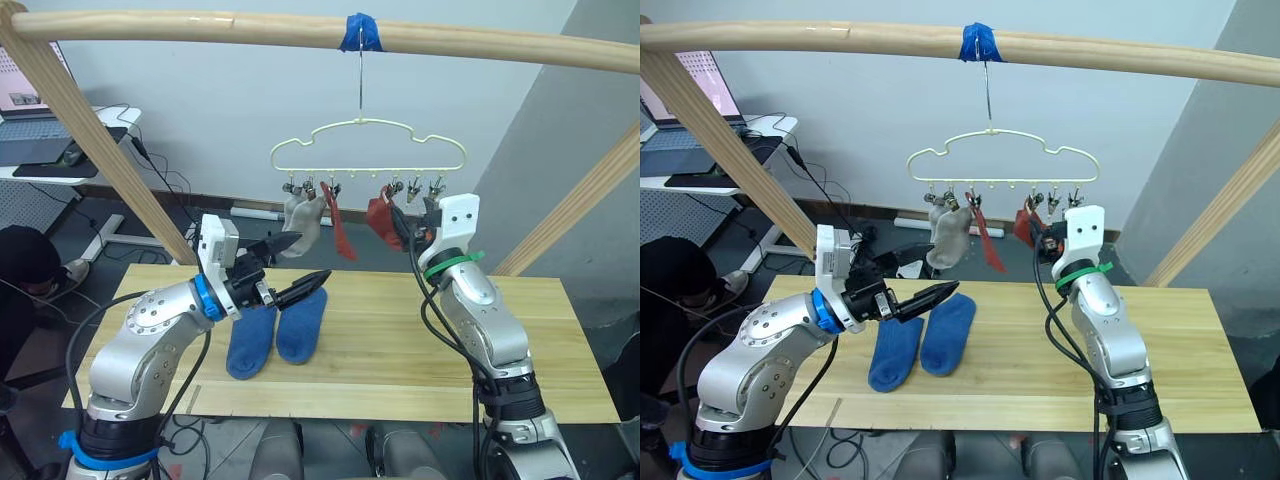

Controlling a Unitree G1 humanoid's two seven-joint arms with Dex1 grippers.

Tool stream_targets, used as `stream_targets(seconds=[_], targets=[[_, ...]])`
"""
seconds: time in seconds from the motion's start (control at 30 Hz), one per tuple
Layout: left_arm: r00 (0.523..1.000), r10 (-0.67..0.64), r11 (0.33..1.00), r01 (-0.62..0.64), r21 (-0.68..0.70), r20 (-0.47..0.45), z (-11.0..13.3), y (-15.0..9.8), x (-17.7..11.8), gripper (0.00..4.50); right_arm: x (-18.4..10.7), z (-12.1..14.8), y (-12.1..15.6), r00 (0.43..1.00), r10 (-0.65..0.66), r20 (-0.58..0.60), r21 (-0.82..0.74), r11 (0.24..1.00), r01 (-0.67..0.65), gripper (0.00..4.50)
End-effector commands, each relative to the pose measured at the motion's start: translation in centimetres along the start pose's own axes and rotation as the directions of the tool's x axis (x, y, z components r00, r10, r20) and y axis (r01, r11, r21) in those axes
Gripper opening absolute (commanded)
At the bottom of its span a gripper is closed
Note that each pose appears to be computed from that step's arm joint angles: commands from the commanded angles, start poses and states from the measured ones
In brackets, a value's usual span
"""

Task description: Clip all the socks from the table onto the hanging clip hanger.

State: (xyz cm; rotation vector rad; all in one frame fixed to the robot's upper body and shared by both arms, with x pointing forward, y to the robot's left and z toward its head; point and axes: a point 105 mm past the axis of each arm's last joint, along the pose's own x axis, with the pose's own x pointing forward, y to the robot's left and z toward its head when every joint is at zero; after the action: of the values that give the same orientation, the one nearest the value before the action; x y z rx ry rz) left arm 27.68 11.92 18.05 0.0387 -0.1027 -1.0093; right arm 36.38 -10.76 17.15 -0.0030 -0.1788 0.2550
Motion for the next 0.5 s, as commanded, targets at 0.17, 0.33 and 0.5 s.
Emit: stream_targets(seconds=[0.17, 0.33, 0.5], targets=[[0.999, -0.003, 0.998, 0.001, 0.064, 0.032, 1.2, -0.2, 0.2, 4.50, 0.7, 1.5, -0.3, 0.998, -0.021, 0.063, -0.016, 1.000, 0.022, 2.40], [0.999, 0.000, 0.998, -0.003, 0.065, 0.036, 1.3, -0.2, 0.3, 4.50, 1.1, 1.7, -0.5, 0.997, -0.034, 0.073, -0.015, 0.999, 0.036, 2.40], [0.999, 0.003, 0.997, -0.006, 0.071, 0.038, 1.3, -0.1, 0.3, 4.50, 1.5, 2.0, -0.7, 0.995, -0.052, 0.088, -0.024, 0.998, 0.054, 2.40]])
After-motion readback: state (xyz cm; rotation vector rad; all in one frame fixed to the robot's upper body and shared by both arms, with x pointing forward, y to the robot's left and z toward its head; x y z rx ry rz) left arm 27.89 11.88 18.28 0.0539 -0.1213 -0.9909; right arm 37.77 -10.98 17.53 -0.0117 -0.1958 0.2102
